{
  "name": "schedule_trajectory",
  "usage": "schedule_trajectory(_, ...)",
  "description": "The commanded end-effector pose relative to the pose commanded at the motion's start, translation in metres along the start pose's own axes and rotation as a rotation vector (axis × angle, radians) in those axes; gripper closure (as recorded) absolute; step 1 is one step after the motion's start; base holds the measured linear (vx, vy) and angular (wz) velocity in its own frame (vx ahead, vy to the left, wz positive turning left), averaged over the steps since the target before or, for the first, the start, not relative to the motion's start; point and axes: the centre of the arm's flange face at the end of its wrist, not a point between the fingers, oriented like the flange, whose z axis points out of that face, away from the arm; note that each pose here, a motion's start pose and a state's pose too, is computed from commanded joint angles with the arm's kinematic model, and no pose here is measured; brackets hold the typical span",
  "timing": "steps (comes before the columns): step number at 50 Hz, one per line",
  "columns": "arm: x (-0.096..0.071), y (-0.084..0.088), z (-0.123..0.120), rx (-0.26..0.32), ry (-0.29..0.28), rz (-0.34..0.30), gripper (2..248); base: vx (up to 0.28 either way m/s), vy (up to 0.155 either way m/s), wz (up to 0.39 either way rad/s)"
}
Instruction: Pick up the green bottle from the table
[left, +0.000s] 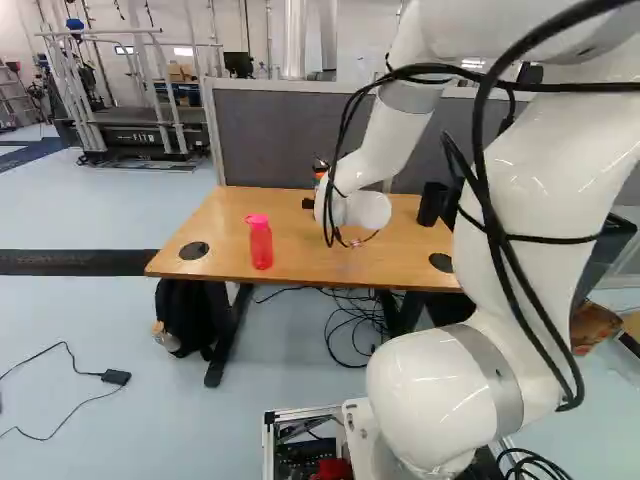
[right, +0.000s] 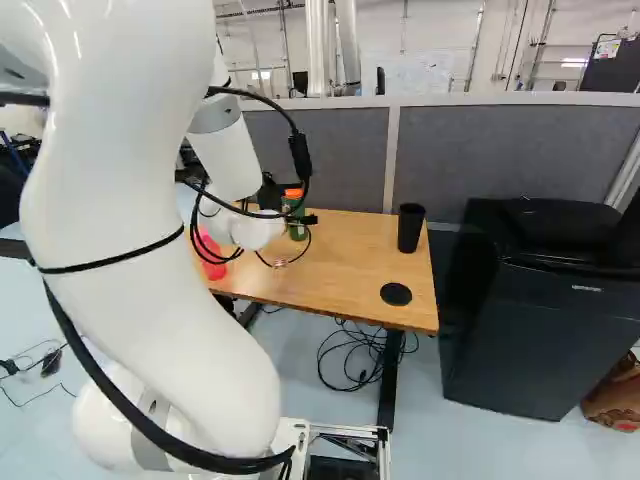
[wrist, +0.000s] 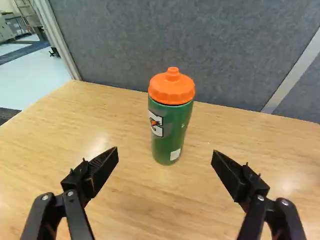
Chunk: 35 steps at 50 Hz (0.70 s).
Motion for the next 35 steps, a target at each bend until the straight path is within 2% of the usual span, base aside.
schedule_trajectory(35, 0.025, -0.004, 0.065, 0.007, 0.022, -0.003, 3, 0.000, 0.000, 0.000)
